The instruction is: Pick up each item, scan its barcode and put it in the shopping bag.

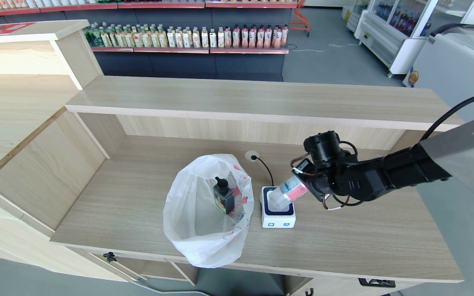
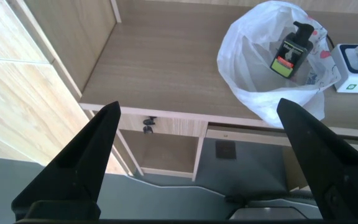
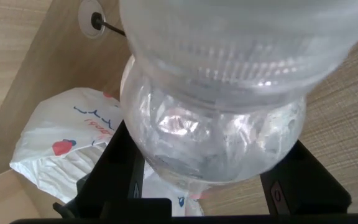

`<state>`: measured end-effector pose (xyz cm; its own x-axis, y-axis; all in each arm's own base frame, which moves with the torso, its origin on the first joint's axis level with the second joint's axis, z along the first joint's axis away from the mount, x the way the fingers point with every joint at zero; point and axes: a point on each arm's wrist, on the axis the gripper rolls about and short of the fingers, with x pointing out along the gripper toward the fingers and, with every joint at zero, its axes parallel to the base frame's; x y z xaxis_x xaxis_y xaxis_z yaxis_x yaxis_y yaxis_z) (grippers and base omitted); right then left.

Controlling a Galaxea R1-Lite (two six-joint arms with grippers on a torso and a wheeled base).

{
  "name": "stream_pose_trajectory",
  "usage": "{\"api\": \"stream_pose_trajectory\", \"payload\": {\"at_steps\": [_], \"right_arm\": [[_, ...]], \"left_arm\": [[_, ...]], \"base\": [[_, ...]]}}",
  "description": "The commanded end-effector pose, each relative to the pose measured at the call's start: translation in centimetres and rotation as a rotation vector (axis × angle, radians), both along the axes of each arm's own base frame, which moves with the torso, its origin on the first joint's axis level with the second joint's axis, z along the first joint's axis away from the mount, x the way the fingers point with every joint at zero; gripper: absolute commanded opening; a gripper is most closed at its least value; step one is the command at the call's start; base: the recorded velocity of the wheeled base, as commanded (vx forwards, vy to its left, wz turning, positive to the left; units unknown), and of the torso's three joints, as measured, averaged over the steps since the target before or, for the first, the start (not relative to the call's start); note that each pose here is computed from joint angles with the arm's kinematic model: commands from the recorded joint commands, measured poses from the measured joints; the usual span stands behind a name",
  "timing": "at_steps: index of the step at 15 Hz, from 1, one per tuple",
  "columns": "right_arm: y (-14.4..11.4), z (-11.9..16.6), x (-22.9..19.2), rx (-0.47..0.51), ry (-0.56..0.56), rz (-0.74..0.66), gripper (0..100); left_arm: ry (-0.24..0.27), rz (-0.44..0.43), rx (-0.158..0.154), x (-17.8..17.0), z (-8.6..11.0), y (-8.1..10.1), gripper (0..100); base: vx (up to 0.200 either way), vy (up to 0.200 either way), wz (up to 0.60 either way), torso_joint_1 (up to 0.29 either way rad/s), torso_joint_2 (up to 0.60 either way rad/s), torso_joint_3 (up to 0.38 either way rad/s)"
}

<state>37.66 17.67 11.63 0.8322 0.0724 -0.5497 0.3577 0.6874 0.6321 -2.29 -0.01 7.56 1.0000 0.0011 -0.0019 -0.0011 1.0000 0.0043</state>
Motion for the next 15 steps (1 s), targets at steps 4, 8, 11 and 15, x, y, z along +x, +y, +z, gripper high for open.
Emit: {"api": "stream_pose_trajectory", "payload": {"at_steps": [4,8,11,15], "right_arm": [[0.0,0.5,-0.4,-0.004,-0.009,0.005,0],[0.4,2.9,-2.0,-0.063,-0.057,0.073,0],[1.4,6.2,-6.4,-0.247,-0.153,0.22,0],[1.3,6.2,-9.3,-0.452,-0.331,0.38,0]], "left_arm": [[0.0,0.0,0.0,0.0,0.0,0.0,100],[0.0,0.0,0.0,0.0,0.0,0.0,100],[0.0,0.0,0.0,0.0,0.0,0.0,100],[0.0,0.0,0.0,0.0,0.0,0.0,100]], "base": [[0.0,0.0,0.0,0.0,0.0,0.0],[0.0,0.0,0.0,0.0,0.0,0.0],[0.0,0.0,0.0,0.0,0.0,0.0],[0.0,0.0,0.0,0.0,0.0,0.0]]}}
